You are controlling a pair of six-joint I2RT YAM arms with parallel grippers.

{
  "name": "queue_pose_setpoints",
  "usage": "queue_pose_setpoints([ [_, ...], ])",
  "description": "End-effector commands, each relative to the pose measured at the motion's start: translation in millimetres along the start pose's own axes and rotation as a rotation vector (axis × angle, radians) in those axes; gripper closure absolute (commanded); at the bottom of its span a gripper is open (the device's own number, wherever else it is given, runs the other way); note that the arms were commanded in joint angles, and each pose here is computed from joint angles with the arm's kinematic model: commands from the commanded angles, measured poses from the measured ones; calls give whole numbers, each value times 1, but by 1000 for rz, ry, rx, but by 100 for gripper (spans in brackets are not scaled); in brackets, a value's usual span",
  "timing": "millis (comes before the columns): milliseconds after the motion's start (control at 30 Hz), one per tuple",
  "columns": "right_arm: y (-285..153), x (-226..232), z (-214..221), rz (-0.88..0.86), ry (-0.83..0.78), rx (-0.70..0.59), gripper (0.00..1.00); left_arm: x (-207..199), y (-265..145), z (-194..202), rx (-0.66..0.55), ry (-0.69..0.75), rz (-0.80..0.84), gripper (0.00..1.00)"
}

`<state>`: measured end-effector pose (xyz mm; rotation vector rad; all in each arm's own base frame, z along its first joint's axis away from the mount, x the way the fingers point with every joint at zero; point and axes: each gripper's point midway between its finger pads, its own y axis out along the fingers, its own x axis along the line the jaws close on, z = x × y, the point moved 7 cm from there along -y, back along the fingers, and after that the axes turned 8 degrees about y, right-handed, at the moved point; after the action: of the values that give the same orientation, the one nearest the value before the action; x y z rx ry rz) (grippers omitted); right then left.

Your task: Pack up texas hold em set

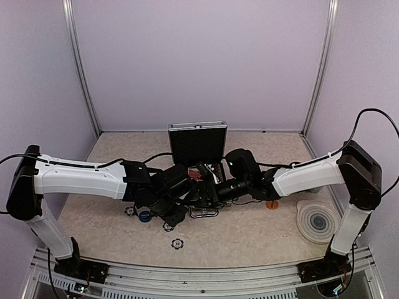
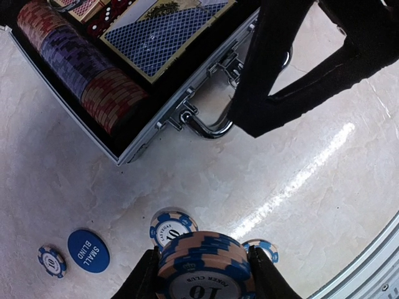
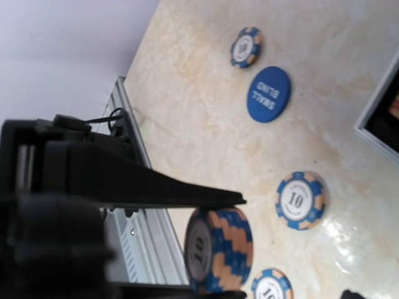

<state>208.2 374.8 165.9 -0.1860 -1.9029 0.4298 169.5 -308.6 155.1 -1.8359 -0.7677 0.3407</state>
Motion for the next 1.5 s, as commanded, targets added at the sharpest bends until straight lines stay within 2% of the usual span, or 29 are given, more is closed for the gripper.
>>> queue_pose_setpoints([
  [0, 5, 10, -3, -52, -19, 9, 3, -8, -25, -27, -138, 6, 37, 100],
  [267, 3, 7, 0, -61, -6, 12, 3, -13, -29, -30, -155, 25, 42, 100],
  [433, -13, -4, -1, -72, 38, -31, 3, -15, -31, -30, -159, 29, 44, 100],
  [733, -37, -3, 3, -228, 67, -47, 5, -17, -34, -32, -164, 37, 46, 100],
  [1100, -22, -19, 2, -219, 119, -9, 9, -24, -43, -39, -202, 60, 54, 100],
  [1467, 1, -12, 5, -283, 110, 80, 17, -30, -49, -42, -226, 82, 65, 100],
])
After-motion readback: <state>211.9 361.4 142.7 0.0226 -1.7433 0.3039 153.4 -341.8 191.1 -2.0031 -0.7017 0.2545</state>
